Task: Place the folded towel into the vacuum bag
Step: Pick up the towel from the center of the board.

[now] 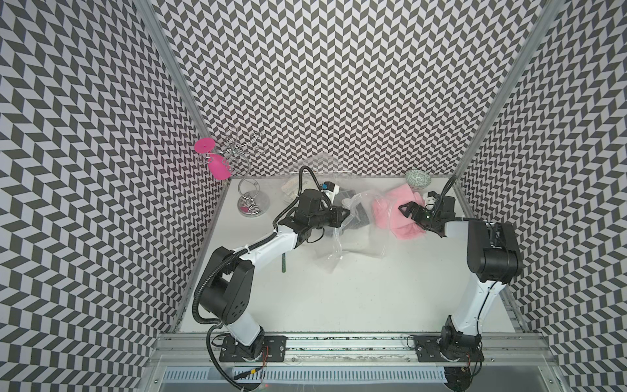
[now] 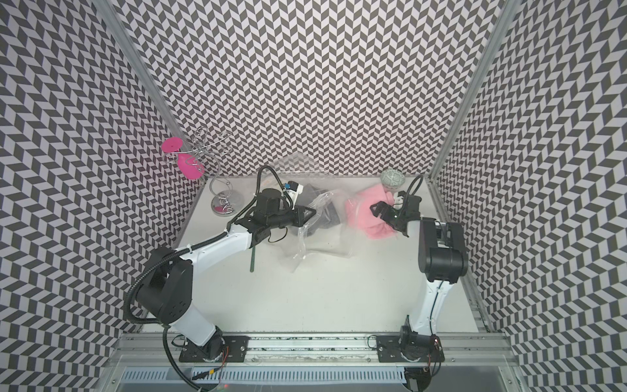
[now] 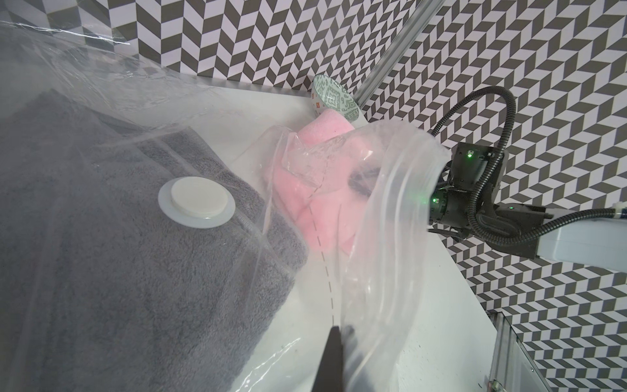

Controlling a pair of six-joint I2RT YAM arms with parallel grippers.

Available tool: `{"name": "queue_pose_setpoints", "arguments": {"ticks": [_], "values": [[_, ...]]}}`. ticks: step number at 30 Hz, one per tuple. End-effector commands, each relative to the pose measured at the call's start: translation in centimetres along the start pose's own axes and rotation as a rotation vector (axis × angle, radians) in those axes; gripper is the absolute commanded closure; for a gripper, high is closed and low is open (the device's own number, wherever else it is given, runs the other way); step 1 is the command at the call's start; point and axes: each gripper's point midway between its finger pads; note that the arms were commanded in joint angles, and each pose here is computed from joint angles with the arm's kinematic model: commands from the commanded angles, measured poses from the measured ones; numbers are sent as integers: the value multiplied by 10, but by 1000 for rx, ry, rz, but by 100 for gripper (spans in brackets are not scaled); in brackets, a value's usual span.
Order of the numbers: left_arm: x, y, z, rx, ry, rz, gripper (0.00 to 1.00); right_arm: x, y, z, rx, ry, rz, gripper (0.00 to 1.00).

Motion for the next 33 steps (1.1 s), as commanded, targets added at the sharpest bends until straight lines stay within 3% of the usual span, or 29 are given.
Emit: {"name": "queue_pose_setpoints", "arguments": {"ticks": [1, 6, 9, 11, 18, 24, 29, 33], "values": [[4, -2, 1, 17, 10, 1, 100, 25, 9, 9, -72, 101, -40, 14], [5, -3, 0, 23, 14, -1, 100, 28, 16, 9, -132, 135, 14, 57], [5, -2, -1, 20, 19, 1, 100, 36, 22, 2, -165, 161, 14, 88], [4, -2, -2, 19, 18, 2, 100, 43, 23, -4, -173, 176, 12, 98], [6, 1, -1, 9, 22, -3, 100, 82, -1, -39, -184, 217, 74, 100], [10, -1, -1, 10, 28, -17, 100, 106, -29, -77, -208, 143, 57, 100], [9, 1, -2, 4, 24, -17, 100, 116, -1, -131, -329, -12, -86, 100], [9, 1, -2, 1, 24, -21, 100, 156, 23, -175, -415, 22, -229, 100]]}}
Point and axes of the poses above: each gripper's point midway between its finger pads, its own z axis out along the fingers, its own x axis along the line the jaws close on, y = z × x
